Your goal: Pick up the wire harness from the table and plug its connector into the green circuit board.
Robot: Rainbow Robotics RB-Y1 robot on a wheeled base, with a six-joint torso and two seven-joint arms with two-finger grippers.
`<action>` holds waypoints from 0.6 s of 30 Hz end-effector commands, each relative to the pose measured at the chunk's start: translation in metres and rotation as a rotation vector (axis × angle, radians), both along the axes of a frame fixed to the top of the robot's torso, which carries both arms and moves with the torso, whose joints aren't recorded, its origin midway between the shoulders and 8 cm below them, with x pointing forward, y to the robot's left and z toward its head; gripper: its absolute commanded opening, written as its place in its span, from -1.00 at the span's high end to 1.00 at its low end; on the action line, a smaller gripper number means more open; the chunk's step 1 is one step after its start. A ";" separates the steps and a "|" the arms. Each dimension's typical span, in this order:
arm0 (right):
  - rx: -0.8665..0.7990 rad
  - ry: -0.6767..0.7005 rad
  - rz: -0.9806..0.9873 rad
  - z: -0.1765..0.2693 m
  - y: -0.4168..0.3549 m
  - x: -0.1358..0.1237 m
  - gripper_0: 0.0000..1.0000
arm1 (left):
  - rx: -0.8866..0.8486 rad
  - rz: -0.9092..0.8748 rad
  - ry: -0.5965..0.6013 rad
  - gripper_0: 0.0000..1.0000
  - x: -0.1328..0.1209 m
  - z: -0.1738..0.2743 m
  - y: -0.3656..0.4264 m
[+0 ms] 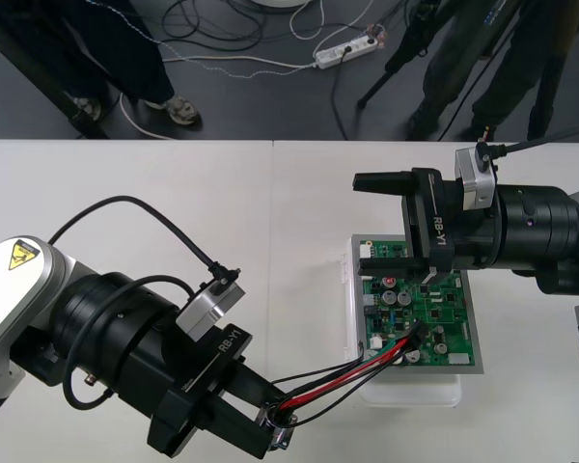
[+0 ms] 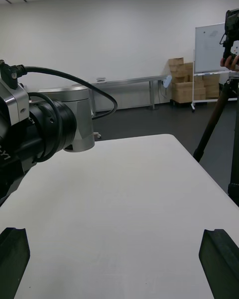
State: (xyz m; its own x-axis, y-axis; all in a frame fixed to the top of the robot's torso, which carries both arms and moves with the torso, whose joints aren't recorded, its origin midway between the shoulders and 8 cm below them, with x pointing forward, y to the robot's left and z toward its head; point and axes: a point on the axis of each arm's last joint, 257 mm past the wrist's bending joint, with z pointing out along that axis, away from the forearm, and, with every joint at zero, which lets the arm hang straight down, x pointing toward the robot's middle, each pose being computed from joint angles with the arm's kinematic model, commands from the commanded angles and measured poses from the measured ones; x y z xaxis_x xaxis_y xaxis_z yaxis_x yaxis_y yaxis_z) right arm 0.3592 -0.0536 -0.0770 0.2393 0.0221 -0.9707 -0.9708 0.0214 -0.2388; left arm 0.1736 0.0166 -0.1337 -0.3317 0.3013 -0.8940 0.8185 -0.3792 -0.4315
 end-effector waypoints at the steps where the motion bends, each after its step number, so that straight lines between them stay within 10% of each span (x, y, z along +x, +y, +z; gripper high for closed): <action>1: -0.015 0.008 0.023 0.010 0.000 -0.002 -1.00 | -0.013 -0.055 0.083 1.00 -0.023 0.010 -0.007; 18: -0.028 0.003 0.032 0.033 -0.034 -0.004 -1.00 | -0.011 -0.061 0.108 1.00 -0.026 0.012 -0.007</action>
